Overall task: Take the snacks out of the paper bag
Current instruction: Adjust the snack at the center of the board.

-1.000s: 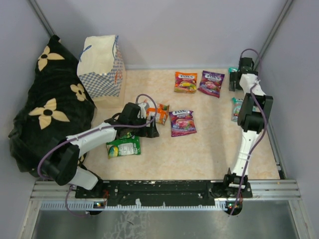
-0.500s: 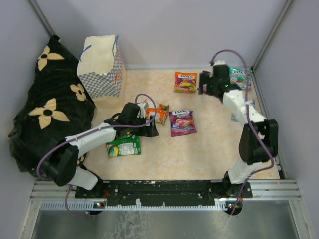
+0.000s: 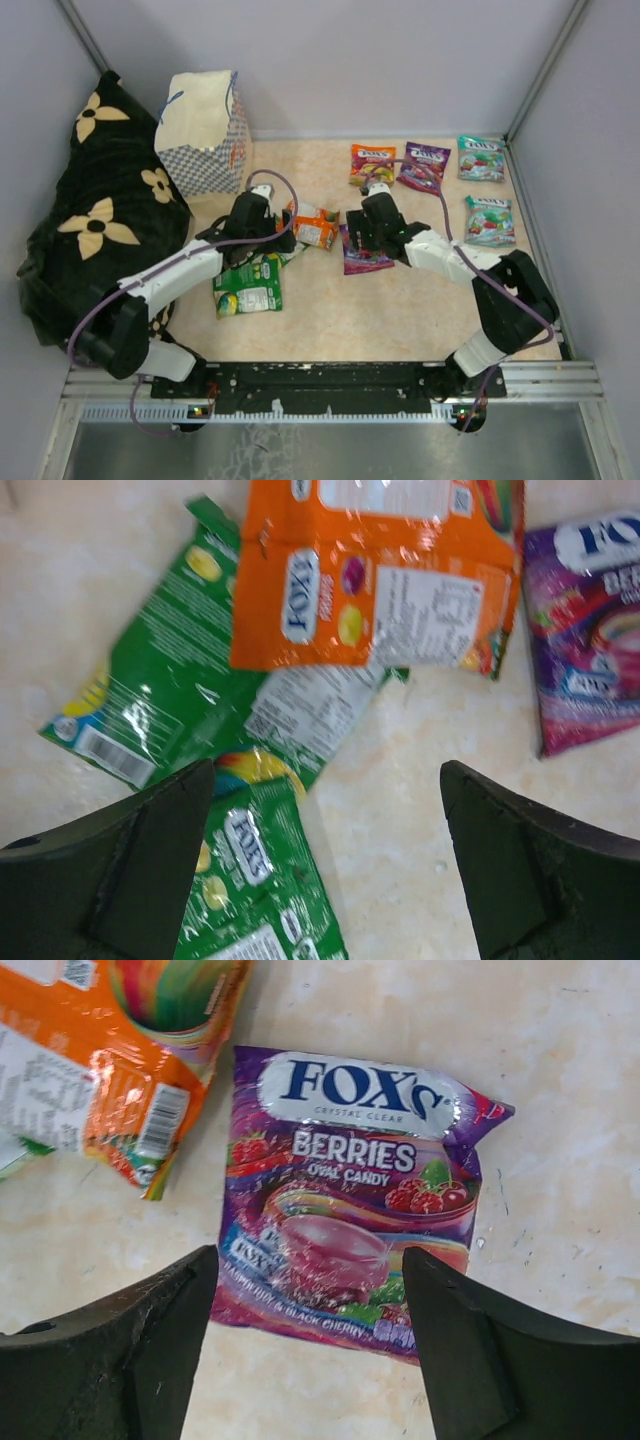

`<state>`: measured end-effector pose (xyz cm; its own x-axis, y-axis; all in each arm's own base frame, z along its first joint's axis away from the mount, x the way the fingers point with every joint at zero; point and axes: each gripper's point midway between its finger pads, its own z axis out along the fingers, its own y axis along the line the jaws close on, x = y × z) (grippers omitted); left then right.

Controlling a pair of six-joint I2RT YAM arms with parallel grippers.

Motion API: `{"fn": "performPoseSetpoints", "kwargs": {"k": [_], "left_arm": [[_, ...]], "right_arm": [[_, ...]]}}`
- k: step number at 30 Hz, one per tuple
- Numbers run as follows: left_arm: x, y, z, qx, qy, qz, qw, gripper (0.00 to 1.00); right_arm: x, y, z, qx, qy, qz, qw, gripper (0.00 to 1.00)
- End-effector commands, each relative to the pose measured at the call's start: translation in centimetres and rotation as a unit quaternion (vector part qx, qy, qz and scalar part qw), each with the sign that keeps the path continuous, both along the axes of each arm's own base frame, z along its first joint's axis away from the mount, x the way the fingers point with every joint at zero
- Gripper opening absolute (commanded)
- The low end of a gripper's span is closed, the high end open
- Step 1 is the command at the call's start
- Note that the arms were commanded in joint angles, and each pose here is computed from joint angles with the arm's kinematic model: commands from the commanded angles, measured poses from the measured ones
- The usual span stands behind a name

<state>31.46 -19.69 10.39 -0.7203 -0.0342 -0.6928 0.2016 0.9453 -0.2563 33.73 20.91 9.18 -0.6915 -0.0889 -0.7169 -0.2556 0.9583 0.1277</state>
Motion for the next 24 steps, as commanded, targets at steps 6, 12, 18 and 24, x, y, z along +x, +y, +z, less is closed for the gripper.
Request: {"fn": "performPoseSetpoints", "kwargs": {"k": [6, 12, 18, 24], "left_arm": [[7.8, 1.6, 1.5, 0.119, -0.055, 0.069, 0.989, 1.0], [11.0, 0.5, 0.7, 0.103, -0.042, 0.035, 0.993, 0.9], [12.8, -1.0, -0.9, 0.069, -0.003, -0.013, 0.998, 0.87], [13.9, -3.0, -3.1, 0.055, 0.029, -0.053, 0.997, 0.84]], "right_arm": [[2.4, -1.4, -5.3, -0.061, 0.006, -0.048, 0.997, 0.77], [1.7, -4.3, -7.0, -0.068, 0.038, -0.069, 0.995, 0.79], [2.0, -9.7, -5.3, -0.067, 0.031, -0.111, 0.991, 0.8], [2.9, -13.2, -3.8, -0.055, 0.034, -0.149, 0.987, 0.82]]}}
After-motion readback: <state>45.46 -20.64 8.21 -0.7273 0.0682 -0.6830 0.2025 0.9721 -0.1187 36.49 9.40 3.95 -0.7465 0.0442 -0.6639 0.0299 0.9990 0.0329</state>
